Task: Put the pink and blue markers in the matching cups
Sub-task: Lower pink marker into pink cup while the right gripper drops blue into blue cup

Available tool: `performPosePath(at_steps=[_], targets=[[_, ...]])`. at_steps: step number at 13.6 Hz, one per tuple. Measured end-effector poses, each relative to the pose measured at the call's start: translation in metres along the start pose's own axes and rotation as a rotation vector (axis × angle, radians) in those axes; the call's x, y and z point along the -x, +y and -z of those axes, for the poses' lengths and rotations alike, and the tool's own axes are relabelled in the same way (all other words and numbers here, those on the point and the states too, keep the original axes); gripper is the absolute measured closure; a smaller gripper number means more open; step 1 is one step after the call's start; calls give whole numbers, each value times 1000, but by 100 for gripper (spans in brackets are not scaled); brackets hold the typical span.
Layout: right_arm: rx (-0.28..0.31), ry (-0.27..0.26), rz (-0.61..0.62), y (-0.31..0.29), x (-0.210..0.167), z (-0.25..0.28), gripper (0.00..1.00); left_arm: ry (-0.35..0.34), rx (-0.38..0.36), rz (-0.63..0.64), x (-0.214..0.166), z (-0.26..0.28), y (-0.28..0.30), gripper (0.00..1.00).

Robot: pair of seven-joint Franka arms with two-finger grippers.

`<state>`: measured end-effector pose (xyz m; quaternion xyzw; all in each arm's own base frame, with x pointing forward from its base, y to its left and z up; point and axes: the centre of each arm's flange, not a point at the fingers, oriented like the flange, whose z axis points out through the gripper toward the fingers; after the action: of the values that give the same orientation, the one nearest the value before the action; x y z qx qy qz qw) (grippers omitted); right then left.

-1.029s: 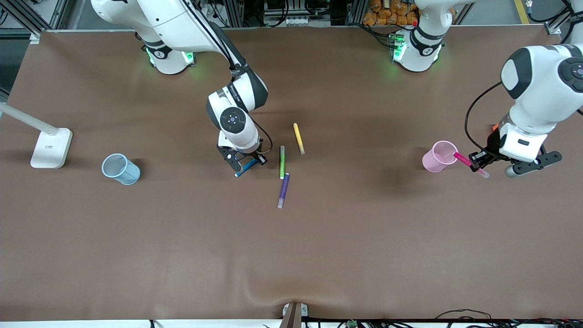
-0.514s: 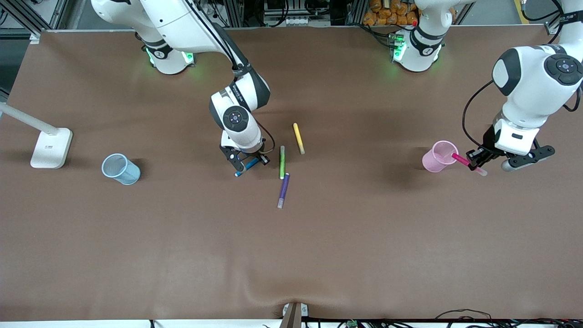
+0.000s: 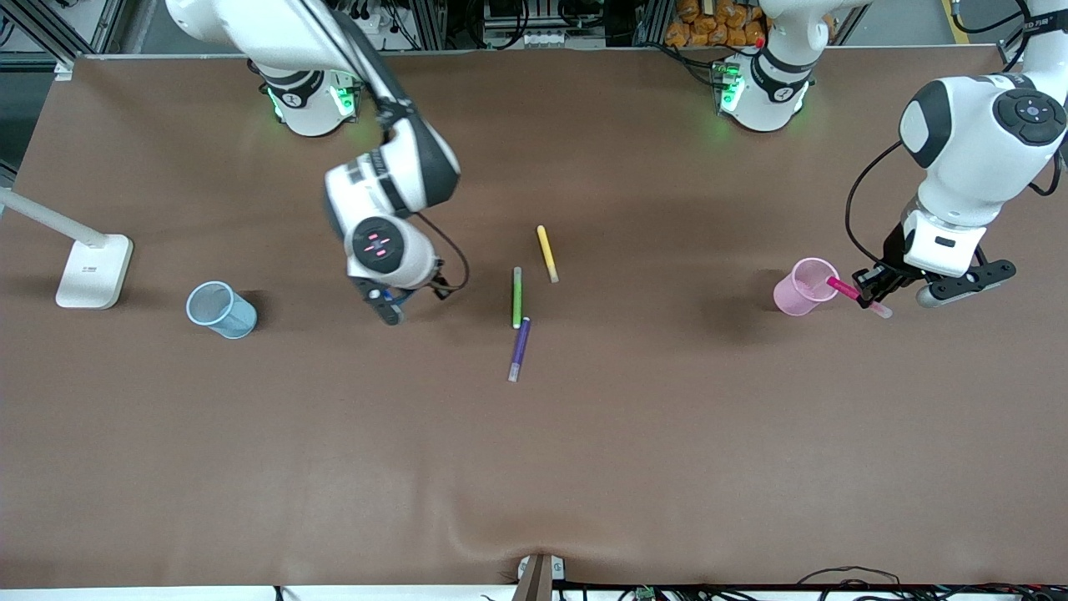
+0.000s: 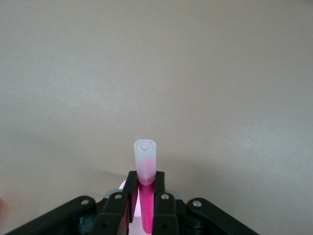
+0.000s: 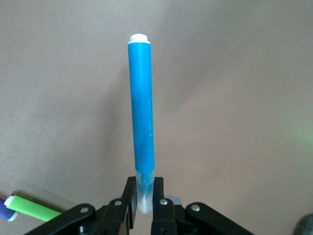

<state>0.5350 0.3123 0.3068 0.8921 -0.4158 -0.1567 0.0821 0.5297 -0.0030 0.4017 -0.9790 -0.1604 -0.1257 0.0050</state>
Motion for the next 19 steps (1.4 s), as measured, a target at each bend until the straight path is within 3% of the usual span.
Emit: performPosePath(at_steps=[1, 3, 6, 10, 14, 19], targets=[[23, -41, 8, 9, -17, 15, 84, 0, 0, 0, 1, 0, 0, 83], [40, -186, 43, 35, -63, 35, 84, 3, -1, -1, 1, 2, 0, 83], [20, -385, 65, 90, -147, 47, 84, 8, -1, -1, 2, 5, -1, 83], [-22, -557, 102, 144, -207, 48, 84, 28, 1, -6, 4, 2, -2, 83], [-74, -650, 117, 197, -260, 43, 84, 58, 12, 1, 9, -6, -8, 83], [-200, -691, 187, 262, -328, 19, 84, 80, 25, 0, 28, -27, -14, 83]])
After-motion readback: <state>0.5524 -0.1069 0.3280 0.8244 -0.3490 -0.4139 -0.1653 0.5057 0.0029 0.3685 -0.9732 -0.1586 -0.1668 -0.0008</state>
